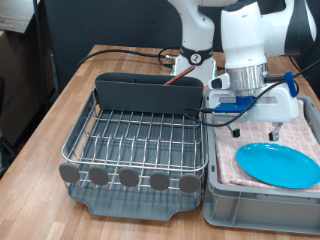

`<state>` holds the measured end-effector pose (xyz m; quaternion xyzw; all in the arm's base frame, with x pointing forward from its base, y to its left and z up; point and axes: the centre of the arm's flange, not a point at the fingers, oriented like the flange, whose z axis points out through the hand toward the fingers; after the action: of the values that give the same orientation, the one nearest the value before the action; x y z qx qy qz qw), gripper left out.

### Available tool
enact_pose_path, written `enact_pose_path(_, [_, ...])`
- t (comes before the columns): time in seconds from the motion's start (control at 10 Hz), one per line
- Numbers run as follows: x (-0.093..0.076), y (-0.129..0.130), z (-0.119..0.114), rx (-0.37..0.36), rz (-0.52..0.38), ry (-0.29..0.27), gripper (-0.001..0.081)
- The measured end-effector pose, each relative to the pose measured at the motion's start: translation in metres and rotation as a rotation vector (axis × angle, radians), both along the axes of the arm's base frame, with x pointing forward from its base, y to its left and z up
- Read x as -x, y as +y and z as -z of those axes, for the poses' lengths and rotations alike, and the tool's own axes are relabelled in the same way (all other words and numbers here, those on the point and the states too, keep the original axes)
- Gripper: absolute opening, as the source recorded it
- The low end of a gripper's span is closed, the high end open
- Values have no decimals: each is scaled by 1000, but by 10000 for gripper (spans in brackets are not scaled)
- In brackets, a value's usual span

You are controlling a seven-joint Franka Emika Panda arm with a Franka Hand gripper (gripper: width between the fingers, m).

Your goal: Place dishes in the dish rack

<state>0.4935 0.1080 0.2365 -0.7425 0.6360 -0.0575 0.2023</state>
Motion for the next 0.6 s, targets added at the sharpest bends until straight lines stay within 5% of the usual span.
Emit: enact_pose_path(0.6, [-7, 0, 12, -6, 4, 2, 803])
